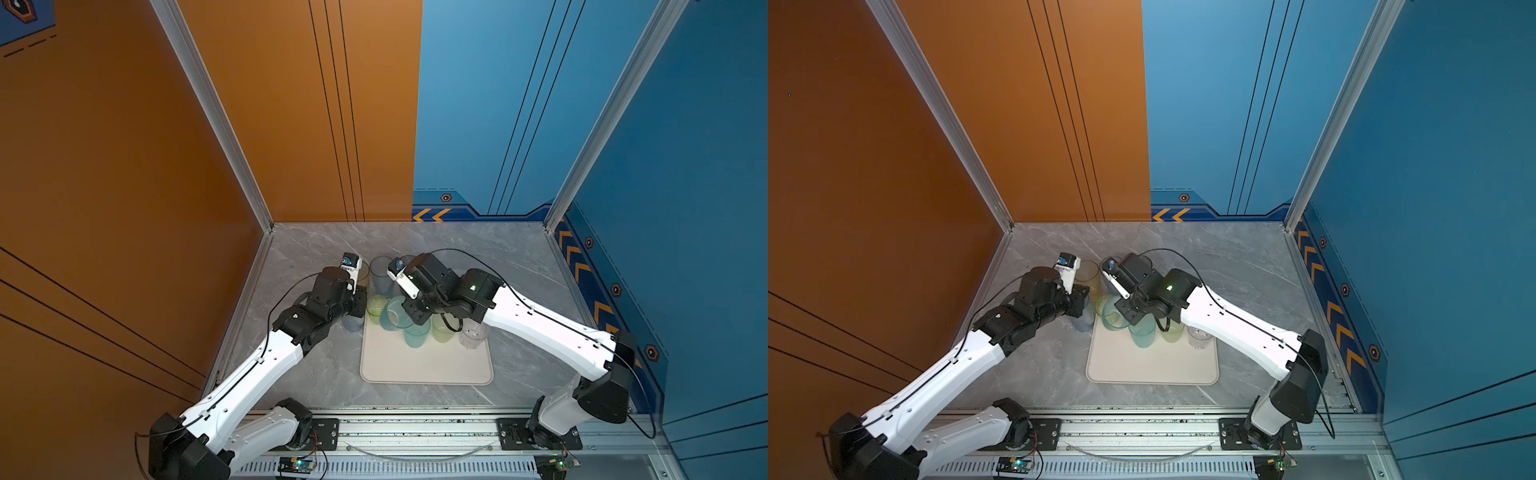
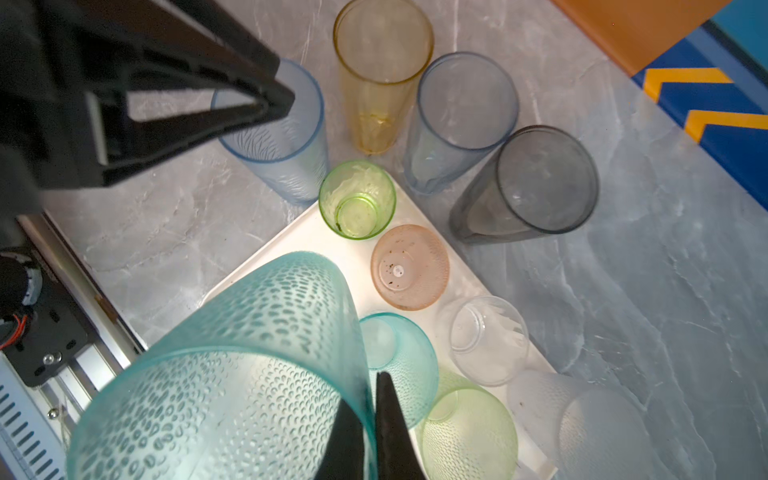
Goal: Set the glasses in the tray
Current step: 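Lower the second teal cup onto the tray beside the first teal cup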
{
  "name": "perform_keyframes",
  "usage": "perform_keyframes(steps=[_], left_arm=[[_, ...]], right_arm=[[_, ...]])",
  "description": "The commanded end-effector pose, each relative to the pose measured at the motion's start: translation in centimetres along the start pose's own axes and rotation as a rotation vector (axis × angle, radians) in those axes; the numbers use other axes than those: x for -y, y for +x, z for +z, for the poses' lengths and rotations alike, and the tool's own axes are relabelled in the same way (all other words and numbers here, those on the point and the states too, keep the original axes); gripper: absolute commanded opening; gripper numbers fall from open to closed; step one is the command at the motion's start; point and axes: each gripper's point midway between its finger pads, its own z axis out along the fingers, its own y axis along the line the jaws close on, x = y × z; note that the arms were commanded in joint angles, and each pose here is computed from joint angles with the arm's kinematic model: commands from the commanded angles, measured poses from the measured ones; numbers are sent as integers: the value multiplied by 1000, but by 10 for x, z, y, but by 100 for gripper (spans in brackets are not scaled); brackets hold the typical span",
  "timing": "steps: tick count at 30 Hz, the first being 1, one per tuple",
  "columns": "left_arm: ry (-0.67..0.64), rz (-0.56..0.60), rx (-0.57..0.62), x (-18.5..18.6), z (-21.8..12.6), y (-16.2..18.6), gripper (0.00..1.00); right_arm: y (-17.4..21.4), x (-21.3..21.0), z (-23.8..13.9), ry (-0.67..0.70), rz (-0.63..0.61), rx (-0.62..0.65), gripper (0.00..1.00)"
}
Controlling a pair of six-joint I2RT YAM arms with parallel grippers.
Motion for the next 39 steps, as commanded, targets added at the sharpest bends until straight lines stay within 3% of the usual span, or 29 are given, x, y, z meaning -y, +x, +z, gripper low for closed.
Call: perform_keyframes(steps=[1, 19, 39], left_arm=[[-36, -6, 21, -6, -10, -3, 24], [-62, 3, 20, -16, -17, -2, 27], [-56, -6, 14, -18, -17, 1, 27]], right_arm=[[-11, -15, -4, -45, -48, 5, 0], [8, -27, 64, -1, -161, -240, 0], [20, -22, 86, 13, -162, -304, 0]])
